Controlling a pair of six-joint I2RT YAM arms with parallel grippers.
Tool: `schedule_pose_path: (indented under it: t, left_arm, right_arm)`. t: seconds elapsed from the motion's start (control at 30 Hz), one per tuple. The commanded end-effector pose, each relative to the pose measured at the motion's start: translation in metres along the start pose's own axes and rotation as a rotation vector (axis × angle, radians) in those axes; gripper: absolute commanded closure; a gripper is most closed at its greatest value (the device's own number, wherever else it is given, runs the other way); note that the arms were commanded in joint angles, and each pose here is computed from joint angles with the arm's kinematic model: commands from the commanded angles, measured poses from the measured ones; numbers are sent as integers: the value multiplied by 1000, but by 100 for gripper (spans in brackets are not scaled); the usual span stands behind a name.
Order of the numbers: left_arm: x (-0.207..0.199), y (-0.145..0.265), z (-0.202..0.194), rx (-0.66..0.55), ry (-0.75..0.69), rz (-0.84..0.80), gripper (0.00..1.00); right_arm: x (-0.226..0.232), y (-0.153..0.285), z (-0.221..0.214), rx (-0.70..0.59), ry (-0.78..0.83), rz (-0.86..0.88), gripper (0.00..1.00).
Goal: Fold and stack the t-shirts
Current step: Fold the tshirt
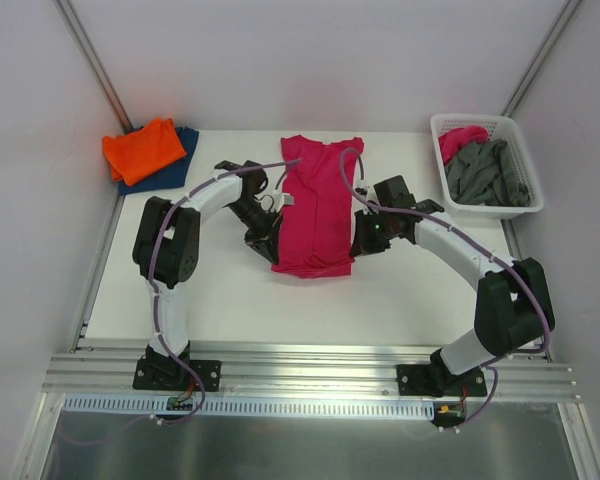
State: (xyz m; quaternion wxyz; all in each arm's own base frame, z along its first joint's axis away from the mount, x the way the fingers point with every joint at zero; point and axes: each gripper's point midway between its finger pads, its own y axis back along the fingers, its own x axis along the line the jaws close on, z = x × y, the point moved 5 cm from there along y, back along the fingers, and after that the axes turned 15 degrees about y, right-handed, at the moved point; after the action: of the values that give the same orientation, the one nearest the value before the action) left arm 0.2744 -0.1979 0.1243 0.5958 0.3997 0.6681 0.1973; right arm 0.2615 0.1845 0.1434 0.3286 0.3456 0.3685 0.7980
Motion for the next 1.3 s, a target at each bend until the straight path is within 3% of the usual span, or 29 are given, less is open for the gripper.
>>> schedule_pose_path:
  t: [0.0, 0.7, 1.27]
  left_arm:
    - [-2, 9, 14, -25, -38, 32, 100]
    - [-33, 86, 97, -415, -272, 252, 100]
    - [-16, 70, 137, -429, -255, 285, 100]
  right_arm:
    - [-2, 13, 26, -84, 54, -22, 100]
    - [-37, 26, 112, -254, 66, -106, 100]
    - [-62, -12, 133, -222, 67, -124, 100]
